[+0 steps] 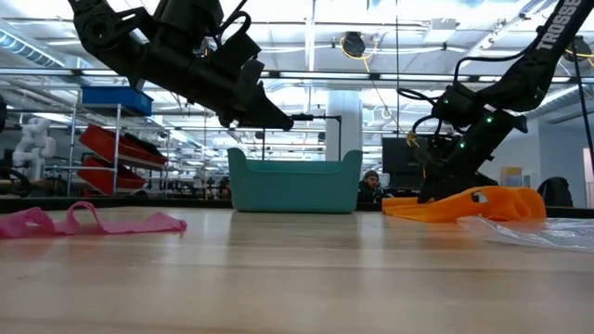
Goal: Roll bandage
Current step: Roll the orange bandage
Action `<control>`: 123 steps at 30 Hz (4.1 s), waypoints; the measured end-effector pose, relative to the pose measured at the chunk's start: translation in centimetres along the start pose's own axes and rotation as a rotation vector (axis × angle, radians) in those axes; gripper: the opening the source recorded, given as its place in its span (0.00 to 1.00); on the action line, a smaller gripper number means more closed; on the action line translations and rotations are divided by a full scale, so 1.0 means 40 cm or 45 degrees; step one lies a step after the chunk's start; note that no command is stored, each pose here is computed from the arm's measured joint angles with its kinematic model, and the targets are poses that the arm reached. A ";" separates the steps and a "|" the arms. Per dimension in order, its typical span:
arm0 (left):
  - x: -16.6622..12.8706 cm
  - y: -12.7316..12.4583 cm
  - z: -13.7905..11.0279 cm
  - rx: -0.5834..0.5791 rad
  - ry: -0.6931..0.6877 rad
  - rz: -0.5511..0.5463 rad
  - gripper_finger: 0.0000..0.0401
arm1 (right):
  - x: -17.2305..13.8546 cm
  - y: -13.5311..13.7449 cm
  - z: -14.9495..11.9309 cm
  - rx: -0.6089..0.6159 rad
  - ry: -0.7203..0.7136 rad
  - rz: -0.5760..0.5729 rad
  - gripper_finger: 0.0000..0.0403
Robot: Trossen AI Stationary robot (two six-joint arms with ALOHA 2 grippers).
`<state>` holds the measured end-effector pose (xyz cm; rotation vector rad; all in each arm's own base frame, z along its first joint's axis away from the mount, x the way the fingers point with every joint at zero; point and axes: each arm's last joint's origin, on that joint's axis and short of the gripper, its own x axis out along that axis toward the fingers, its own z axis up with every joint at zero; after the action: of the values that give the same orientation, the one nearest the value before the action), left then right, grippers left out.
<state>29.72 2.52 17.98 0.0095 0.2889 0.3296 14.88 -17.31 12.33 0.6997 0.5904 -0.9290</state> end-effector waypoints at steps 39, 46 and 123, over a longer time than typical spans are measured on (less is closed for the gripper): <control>0.021 -0.011 0.148 0.132 -0.317 -0.018 0.06 | -0.381 0.117 -0.009 -0.763 -0.531 0.734 0.00; 0.017 -0.048 0.212 0.167 -0.429 -0.204 0.06 | -0.440 0.147 -0.052 -0.863 -0.563 0.995 0.00; 0.047 -0.165 0.143 0.766 -0.313 -0.118 0.02 | -0.417 0.385 -0.219 -0.912 -0.481 1.109 0.04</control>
<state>35.12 -2.90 22.58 0.6230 0.1351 0.1370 18.91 4.17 23.05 0.0746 0.1973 0.0053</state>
